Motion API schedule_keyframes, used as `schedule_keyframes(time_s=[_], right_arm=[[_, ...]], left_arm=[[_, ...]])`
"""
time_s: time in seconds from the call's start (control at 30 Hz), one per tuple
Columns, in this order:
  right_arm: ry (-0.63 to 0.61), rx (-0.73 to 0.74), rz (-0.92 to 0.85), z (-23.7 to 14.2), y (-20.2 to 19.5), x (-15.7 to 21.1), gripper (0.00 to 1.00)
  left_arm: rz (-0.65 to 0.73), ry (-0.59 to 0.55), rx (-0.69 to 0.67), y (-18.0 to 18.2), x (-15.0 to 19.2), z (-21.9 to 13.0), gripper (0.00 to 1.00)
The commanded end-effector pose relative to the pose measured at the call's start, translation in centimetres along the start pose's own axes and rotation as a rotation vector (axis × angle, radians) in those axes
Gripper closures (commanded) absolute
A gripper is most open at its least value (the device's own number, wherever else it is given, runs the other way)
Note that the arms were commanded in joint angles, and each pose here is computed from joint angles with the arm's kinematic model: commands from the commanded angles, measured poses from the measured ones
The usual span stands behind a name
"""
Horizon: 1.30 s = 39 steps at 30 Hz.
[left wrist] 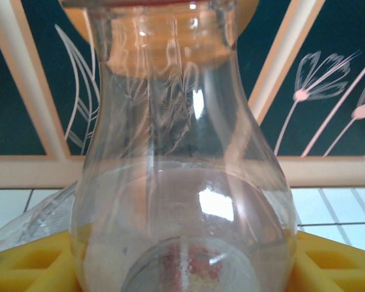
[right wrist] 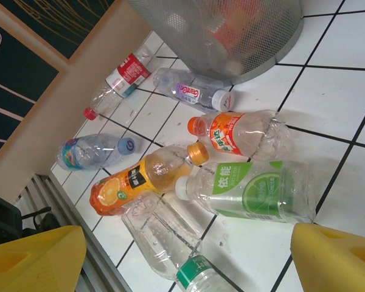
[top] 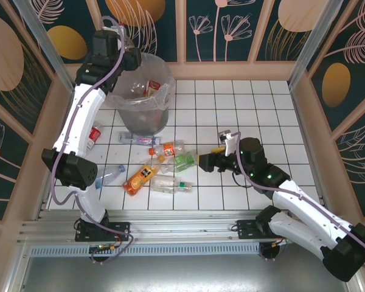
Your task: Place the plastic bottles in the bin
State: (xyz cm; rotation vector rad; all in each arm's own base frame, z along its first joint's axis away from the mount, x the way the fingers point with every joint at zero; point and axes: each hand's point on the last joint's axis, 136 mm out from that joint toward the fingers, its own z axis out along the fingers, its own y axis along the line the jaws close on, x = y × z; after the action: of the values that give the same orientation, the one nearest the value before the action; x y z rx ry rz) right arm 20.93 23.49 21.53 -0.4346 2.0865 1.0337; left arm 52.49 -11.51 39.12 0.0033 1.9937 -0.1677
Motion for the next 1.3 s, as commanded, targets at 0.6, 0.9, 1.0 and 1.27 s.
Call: schedule_keyframes(time_s=[0.6, 0.9, 1.0, 1.27], right_arm=[[0.002, 0.009, 0.002, 1.1, 0.6, -0.8, 0.12], [-0.001, 0.020, 0.004, 1.2, 0.5, -0.9, 0.12], [0.000, 0.022, 0.007, 1.3, 0.4, -0.9, 0.12], [0.024, 0.065, -0.030, 1.8, -0.1, -0.7, 0.12]], left_arm=[[0.195, 0.347, -0.099, 2.4, 10.5, 5.8, 0.35], [0.157, 0.412, -0.013, 1.0, 12.7, 6.3, 0.26], [0.137, 0.389, -0.003, 0.7, 11.8, 5.9, 0.21], [0.024, 0.185, 0.065, -1.0, 4.9, 2.1, 0.03]])
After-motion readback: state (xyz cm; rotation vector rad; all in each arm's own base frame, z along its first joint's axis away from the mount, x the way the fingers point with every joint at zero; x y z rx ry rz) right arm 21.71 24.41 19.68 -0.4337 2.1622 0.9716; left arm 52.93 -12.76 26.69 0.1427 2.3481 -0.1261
